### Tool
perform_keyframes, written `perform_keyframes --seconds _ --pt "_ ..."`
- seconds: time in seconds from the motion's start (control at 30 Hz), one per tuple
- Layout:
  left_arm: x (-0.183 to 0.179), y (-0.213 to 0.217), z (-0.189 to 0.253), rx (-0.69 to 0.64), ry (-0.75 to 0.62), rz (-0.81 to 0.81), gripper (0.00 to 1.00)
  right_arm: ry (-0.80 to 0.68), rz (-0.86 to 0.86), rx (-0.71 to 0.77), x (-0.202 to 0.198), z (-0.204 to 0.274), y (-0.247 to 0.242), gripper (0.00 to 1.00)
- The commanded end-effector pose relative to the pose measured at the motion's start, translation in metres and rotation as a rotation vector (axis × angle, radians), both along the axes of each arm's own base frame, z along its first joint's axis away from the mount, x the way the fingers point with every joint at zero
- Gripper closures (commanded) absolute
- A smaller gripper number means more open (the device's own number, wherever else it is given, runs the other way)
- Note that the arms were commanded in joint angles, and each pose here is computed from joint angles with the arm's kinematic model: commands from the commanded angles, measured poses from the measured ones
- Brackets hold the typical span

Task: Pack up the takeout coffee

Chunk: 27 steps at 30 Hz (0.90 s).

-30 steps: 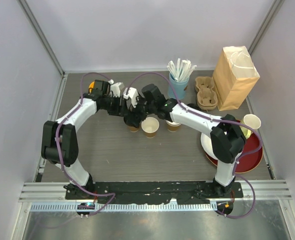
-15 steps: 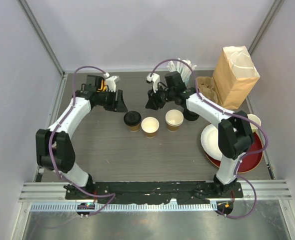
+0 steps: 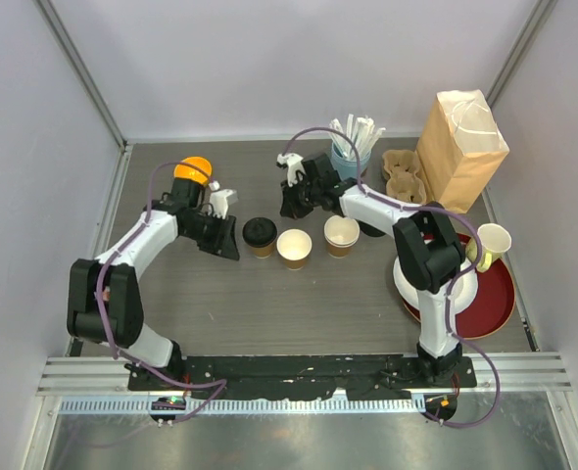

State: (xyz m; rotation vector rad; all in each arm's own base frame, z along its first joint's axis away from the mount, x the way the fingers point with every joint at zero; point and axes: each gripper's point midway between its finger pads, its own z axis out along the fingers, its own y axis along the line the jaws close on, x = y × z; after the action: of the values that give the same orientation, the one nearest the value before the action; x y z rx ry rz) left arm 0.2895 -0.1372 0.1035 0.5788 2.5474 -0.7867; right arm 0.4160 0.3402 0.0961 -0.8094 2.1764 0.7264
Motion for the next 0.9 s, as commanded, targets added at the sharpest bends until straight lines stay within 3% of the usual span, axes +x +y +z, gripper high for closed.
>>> perform_keyframes --seconds 0.0,0.23,0.87 --pt "-0.013 -0.018 -0.017 -0.013 0.045 -0.092 0.59 -0.054 -0.009 0.035 0.002 0.019 0.024 0.97" --pt "-0.002 -0.021 -0.032 -0.011 0.110 -0.033 0.60 -0.061 -0.004 -0.019 -0.020 0.011 0.026 0.98" --pt "0.049 -0.017 -0.024 0.045 -0.004 0.059 0.61 -0.029 0.041 -0.023 -0.067 0.007 0.047 0.99"
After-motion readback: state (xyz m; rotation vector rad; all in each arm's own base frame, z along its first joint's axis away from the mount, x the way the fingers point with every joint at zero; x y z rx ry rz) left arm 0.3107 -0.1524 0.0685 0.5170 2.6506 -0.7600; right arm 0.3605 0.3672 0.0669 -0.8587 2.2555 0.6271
